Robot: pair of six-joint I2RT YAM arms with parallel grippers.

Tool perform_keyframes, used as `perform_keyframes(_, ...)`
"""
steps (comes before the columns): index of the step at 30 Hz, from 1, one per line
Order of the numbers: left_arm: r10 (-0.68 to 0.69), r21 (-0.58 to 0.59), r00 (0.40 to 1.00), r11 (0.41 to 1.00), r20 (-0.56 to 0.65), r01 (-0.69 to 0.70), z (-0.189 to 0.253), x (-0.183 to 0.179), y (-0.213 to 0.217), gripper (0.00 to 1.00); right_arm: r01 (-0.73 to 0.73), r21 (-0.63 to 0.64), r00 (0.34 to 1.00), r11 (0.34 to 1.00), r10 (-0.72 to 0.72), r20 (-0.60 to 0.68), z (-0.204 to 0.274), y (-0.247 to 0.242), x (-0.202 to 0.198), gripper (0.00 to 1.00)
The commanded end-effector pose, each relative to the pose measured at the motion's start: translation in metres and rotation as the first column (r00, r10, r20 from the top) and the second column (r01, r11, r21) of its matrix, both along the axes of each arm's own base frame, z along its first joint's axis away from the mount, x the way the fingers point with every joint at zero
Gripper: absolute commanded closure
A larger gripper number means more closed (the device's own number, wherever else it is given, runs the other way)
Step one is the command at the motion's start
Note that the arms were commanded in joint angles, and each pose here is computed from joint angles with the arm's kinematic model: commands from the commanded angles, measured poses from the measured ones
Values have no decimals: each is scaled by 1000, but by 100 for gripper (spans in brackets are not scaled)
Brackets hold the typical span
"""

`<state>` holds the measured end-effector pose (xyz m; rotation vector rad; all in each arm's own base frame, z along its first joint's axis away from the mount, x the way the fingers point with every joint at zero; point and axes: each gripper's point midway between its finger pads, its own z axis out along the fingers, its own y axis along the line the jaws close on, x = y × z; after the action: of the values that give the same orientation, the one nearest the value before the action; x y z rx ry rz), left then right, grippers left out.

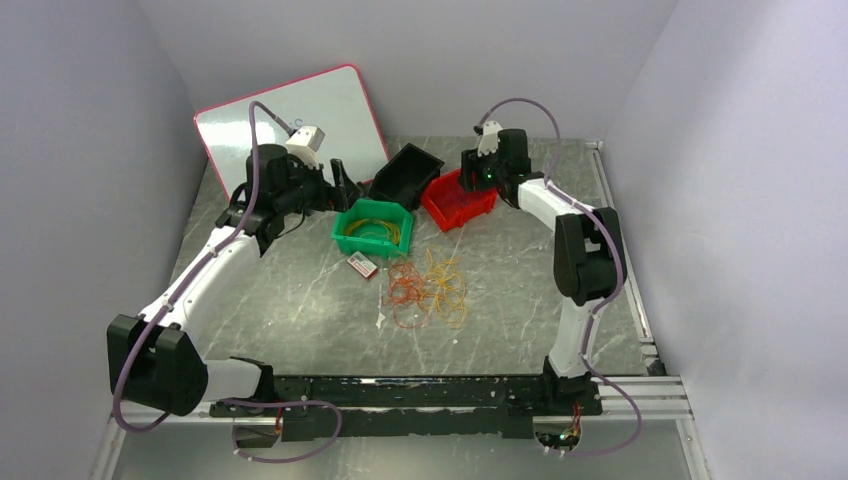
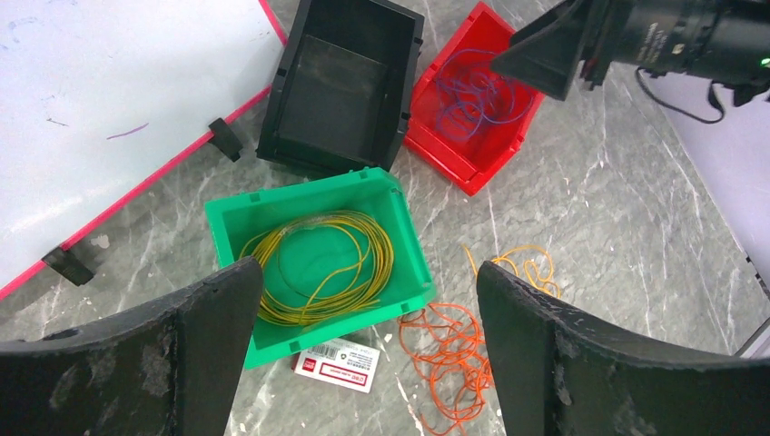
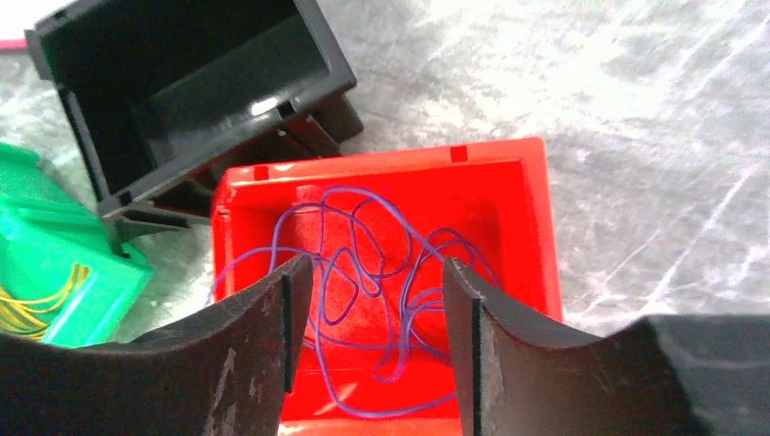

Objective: Untangle the cables
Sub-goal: Place the cable in the bin.

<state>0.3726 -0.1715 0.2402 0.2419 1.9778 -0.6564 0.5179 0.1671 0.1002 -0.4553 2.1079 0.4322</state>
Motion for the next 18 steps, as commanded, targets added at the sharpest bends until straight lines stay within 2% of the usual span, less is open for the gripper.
perform_keyframes(1,-15,-19,1000,1000,21,15,5,2,-1,8,16,-4,996,1000,-16,83,45,-6,0,41)
perform_keyframes(11,-17,-23,1000,1000,17,17,4,3,-1,9,43,0,990,999,-42,137,81,-14,-14,40)
perform_keyframes(15,-14,-21,1000,1000,14,15,4,3,-1,9,-47,54,995,997,42,90,83,10,-28,42)
perform_keyframes(18,-14,-20,1000,1000,15,14,4,4,0,9,-91,31,996,995,90,20,66,31,-39,43)
